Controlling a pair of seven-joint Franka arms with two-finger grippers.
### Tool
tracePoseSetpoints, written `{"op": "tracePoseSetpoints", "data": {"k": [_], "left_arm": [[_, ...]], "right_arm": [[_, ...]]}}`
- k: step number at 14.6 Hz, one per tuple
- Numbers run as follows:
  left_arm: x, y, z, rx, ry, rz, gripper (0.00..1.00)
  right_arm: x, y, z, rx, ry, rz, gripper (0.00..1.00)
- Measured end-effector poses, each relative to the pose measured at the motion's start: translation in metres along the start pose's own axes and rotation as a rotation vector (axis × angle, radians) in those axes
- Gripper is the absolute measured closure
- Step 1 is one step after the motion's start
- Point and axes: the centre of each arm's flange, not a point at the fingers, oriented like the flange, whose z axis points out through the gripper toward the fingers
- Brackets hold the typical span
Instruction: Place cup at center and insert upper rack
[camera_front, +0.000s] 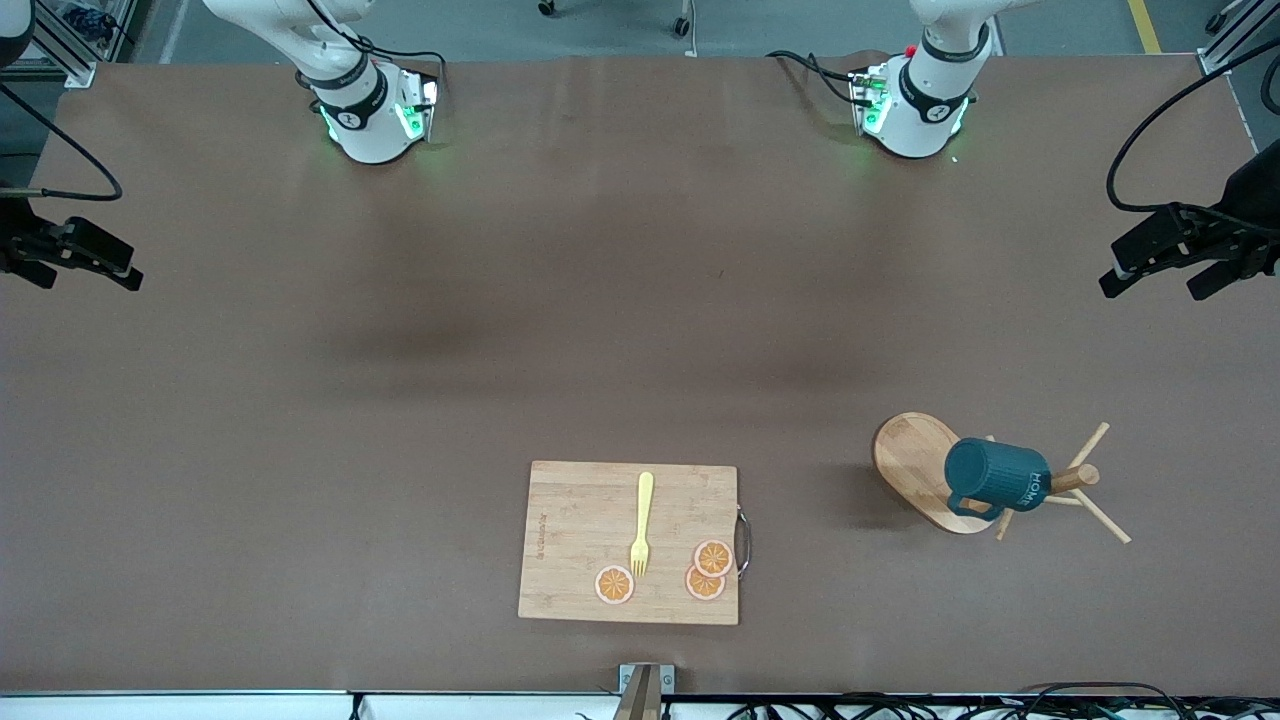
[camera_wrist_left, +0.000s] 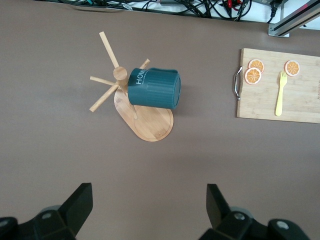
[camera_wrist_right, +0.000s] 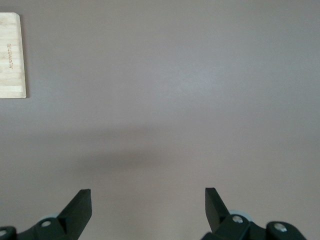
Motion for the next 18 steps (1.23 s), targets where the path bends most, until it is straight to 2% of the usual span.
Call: {"op": "tracePoseSetpoints", "data": {"k": [18], "left_arm": [[-0.0047, 0.0017, -0.008, 0.01, 0.011, 0.015, 0.0]], "right_arm": [[-0.0007, 0.0005, -0.0001, 0.0, -0.004, 0.001, 0.0]]}}
